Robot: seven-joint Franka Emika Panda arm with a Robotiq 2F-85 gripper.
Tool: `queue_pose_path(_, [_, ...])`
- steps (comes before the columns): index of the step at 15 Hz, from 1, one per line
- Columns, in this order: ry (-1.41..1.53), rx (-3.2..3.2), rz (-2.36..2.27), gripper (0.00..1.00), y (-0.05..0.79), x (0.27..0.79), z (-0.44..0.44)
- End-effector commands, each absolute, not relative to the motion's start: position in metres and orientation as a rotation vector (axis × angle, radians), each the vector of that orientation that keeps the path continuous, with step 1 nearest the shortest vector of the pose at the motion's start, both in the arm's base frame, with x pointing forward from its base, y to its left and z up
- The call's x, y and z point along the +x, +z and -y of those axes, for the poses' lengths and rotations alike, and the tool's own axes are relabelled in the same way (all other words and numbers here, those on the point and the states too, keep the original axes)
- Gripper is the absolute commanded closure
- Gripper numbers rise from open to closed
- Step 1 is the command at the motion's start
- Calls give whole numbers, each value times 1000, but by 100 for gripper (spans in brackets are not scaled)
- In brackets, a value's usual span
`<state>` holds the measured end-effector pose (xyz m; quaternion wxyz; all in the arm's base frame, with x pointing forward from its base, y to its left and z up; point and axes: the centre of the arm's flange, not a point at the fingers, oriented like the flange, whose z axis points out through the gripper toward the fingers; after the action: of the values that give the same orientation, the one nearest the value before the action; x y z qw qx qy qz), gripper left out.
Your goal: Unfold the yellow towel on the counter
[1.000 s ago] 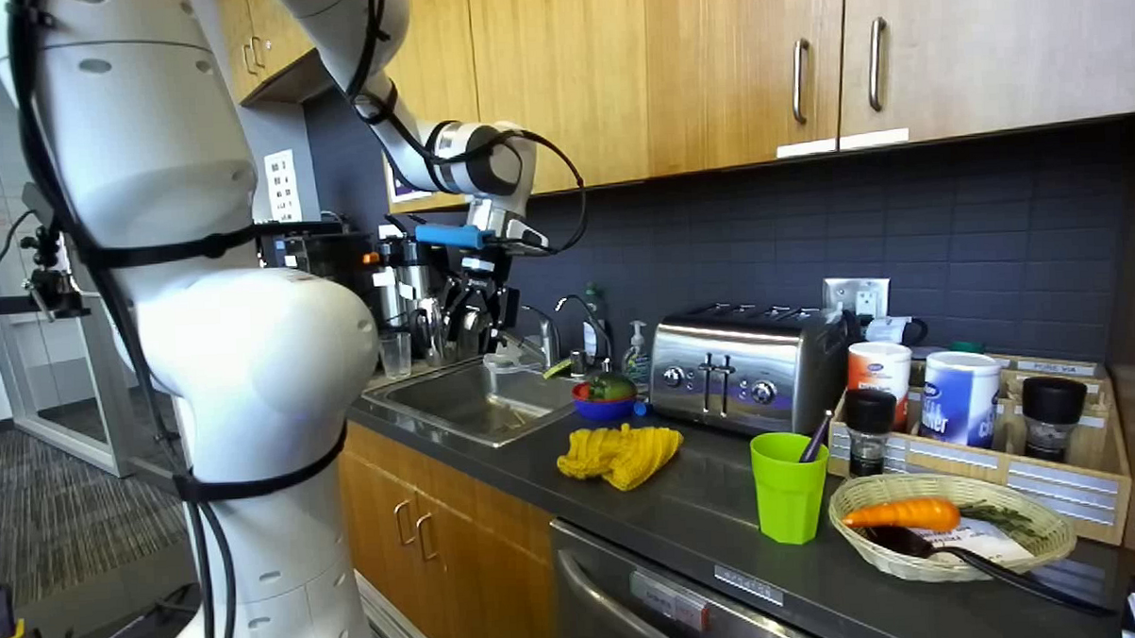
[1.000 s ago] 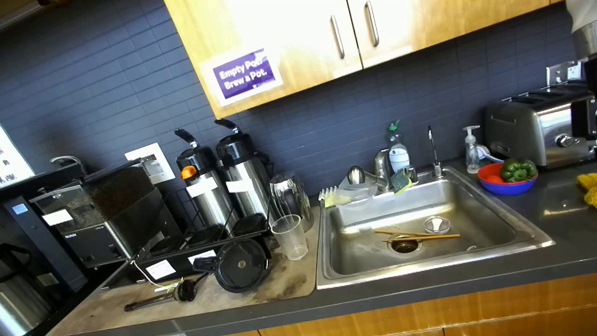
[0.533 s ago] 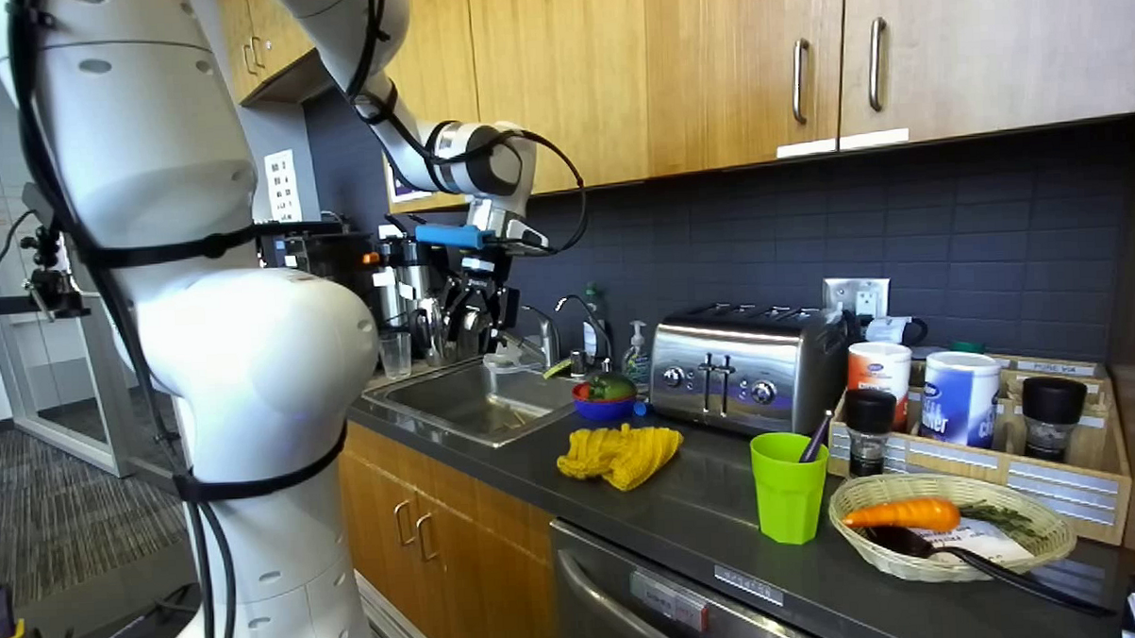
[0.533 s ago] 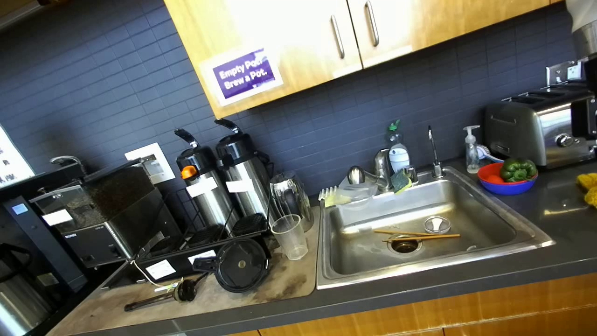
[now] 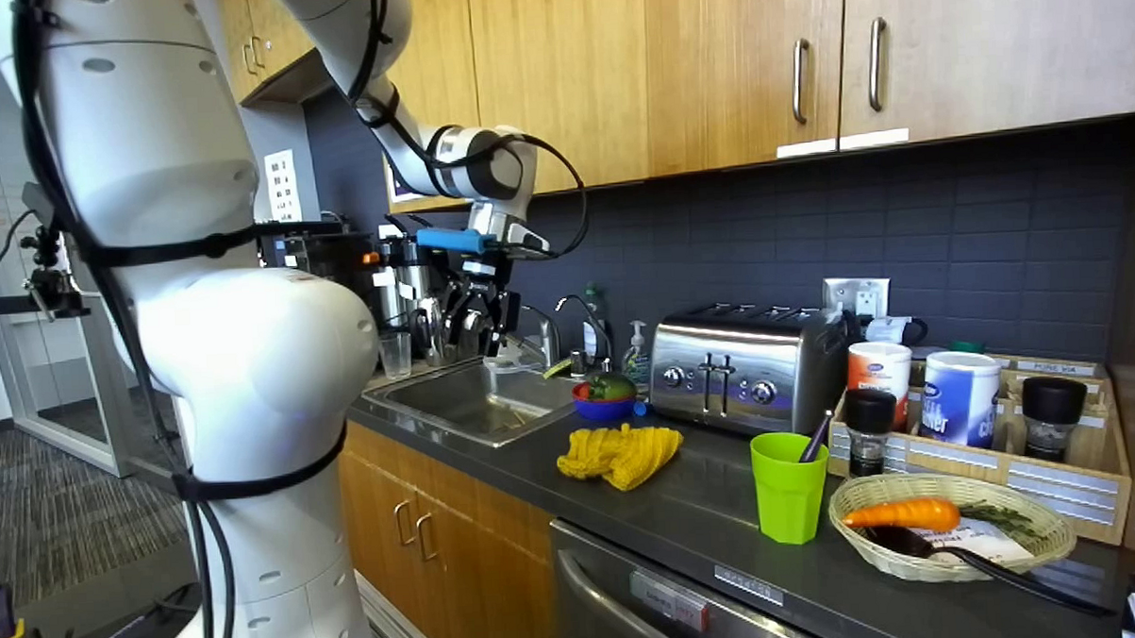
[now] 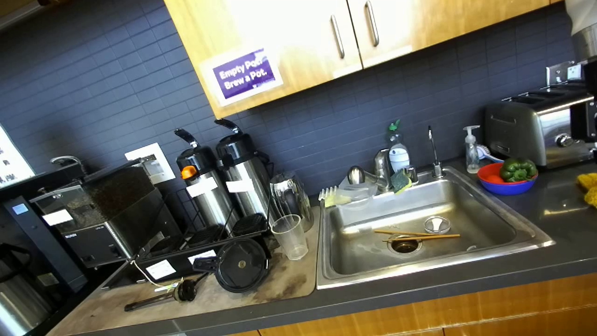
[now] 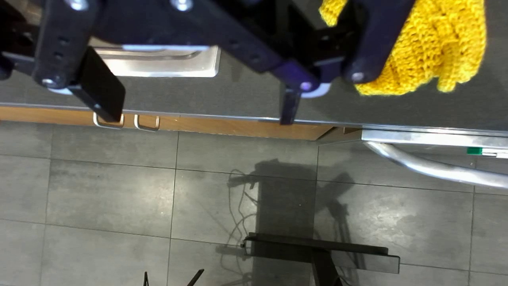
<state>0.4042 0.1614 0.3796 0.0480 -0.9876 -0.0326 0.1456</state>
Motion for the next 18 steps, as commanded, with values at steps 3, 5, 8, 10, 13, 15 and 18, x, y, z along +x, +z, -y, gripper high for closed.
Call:
queue_pose_path(3, [375,-3000,118,0,345,420,-152])
queue_pose_path(5, [266,-3030,49,0,338,429,-145])
queue_pose_path(8, [67,-3072,-78,0,332,445,-130])
queue_pose_path(10, [-14,-3083,-139,0,327,453,-119])
queue_pose_path(13, [-52,-3089,-190,0,319,461,-106])
queue_pose_path(15, [-12,-3086,-195,0,310,464,-101])
queue_pose_path(18, [15,-3077,-183,0,310,461,-99])
